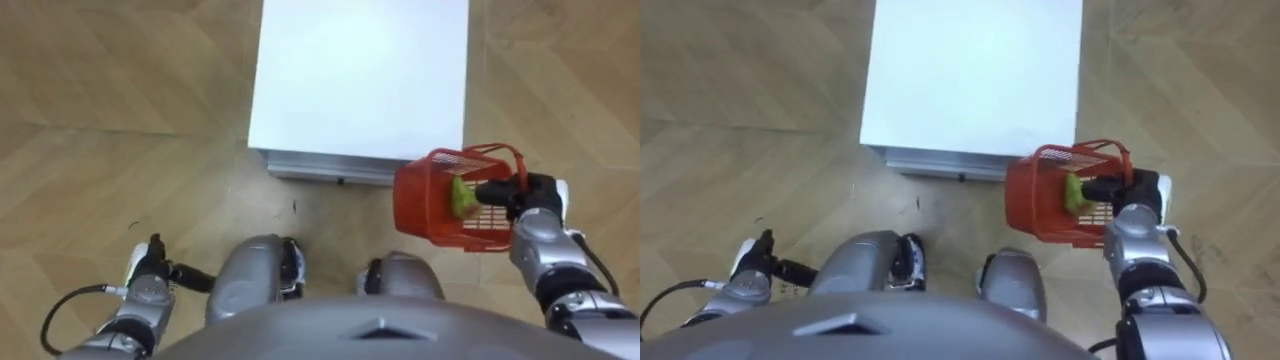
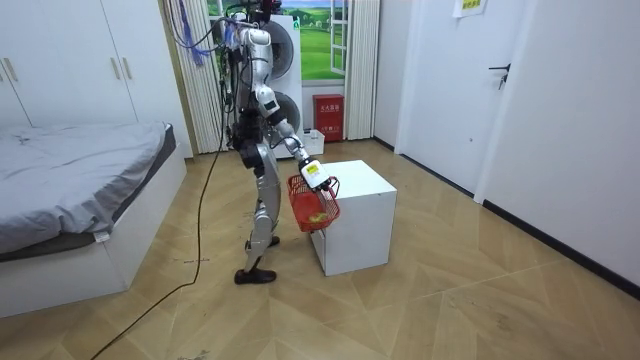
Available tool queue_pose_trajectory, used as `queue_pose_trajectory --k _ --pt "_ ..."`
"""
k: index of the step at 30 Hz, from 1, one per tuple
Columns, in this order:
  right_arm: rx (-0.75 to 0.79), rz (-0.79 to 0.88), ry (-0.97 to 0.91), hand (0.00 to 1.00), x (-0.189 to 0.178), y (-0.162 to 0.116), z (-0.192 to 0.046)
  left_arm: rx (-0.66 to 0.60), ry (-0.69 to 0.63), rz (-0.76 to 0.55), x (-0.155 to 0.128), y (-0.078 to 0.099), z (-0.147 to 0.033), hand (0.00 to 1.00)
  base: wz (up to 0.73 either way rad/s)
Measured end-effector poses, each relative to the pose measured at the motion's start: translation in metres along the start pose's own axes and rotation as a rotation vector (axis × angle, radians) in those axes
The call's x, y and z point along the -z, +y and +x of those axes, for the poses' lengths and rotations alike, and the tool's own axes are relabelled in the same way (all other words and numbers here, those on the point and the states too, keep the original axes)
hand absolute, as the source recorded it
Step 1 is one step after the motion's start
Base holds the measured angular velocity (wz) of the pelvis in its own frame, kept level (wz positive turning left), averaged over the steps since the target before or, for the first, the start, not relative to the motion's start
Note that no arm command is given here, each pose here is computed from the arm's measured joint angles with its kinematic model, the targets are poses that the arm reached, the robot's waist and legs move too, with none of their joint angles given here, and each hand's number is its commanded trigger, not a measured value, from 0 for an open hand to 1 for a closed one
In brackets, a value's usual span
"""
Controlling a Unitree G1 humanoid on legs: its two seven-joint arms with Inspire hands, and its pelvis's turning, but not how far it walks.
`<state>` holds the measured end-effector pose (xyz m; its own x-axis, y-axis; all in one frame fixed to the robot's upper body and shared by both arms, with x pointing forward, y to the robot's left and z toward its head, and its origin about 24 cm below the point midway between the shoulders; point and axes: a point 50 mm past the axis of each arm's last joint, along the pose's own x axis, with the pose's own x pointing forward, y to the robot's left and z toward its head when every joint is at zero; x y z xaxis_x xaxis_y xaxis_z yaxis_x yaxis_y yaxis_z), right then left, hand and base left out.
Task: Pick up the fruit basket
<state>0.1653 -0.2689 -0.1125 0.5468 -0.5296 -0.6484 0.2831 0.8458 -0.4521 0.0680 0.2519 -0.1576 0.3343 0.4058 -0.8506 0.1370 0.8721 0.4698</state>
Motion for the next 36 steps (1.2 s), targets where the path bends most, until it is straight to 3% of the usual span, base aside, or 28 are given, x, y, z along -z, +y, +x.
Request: queue_pose_trajectory --k 10,18,26,36 --pt "-0.023 -0.164 -0.178 1.00 -0.013 -0.003 -0.017 -0.001 0.080 -0.045 0.026 -0.003 -0.007 0.00 0.01" --pt "-0.066 -0.002 -0.431 1.00 -0.072 0.000 -0.036 0.045 0.120 0.005 0.039 -0.010 -0.013 0.00 0.00" --pt "-0.114 0.008 -0.452 1.00 -0.078 0.008 -0.041 0.104 0.231 0.015 0.071 -0.018 -0.024 0.00 0.03" --pt "-0.180 0.020 -0.490 1.00 -0.086 0.014 -0.047 0.129 0.206 0.009 0.060 -0.016 -0.019 0.00 0.01"
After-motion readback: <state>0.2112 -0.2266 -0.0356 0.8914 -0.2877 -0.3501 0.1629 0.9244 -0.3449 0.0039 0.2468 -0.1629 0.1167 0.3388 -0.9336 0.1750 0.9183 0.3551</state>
